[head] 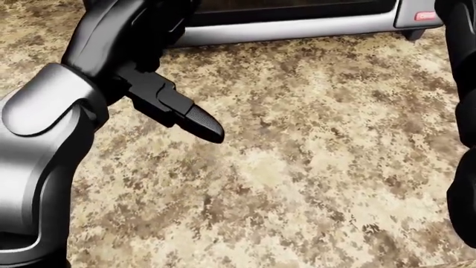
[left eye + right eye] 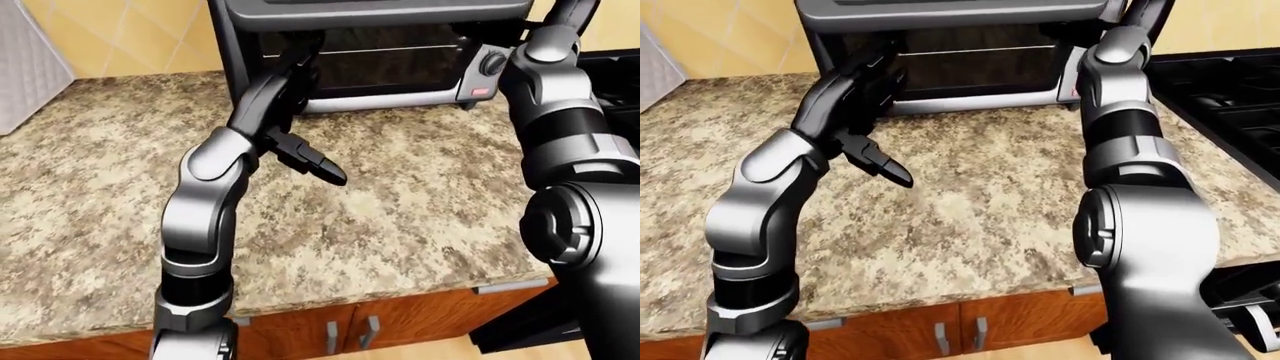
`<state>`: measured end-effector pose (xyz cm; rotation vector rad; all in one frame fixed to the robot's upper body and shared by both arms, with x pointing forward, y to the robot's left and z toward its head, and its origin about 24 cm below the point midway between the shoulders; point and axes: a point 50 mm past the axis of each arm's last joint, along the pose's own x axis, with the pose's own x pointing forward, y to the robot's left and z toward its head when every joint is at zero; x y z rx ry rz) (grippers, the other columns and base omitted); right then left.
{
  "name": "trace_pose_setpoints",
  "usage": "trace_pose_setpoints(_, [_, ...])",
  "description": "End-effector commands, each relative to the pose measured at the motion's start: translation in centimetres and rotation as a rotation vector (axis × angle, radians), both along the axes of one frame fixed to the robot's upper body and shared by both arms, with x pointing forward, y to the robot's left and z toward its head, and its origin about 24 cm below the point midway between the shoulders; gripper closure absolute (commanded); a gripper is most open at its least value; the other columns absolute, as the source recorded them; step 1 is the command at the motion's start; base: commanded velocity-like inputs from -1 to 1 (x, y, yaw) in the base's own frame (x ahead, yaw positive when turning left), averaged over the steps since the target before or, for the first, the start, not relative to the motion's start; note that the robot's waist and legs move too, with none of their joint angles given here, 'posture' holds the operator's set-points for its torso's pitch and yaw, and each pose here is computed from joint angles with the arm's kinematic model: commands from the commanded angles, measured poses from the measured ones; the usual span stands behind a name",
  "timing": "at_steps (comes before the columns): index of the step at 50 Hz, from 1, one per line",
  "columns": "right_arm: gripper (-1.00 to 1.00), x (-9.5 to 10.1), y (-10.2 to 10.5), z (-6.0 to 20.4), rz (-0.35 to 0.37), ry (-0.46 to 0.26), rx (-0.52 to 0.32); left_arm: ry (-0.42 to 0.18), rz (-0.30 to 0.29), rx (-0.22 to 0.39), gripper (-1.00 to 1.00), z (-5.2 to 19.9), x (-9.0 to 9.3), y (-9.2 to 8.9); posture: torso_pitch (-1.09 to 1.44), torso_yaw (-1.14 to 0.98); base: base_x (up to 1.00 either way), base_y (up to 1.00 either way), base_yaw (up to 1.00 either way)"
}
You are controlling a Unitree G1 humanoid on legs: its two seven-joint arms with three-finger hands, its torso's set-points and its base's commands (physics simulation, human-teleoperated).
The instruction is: Close the toaster oven door.
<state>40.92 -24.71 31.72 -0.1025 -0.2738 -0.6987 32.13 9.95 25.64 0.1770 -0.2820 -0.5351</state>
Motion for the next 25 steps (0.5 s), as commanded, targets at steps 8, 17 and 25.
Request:
trace_pose_setpoints(8, [-1.00, -1.7, 1.8, 6.6, 0.059, -0.280, -0.079, -0.123, 0.002, -0.012, -1.00, 3.5, 0.2, 0.2, 0.00, 0.00, 0.00, 0.00, 0.00])
trace_pose_setpoints(17, [-1.00, -1.7, 1.6, 6.7, 0.048, -0.280, -0.077, -0.133, 0.005, -0.008, -1.00, 4.2, 0.7, 0.2, 0.00, 0.00, 0.00, 0.00, 0.00])
trace_pose_setpoints(25, [-1.00, -1.8, 1.3, 6.6, 0.019, -0.280, -0.085, -0.140, 0.013, -0.005, -1.00, 4.6, 1.5, 0.4, 0.00, 0.00, 0.00, 0.00, 0.00])
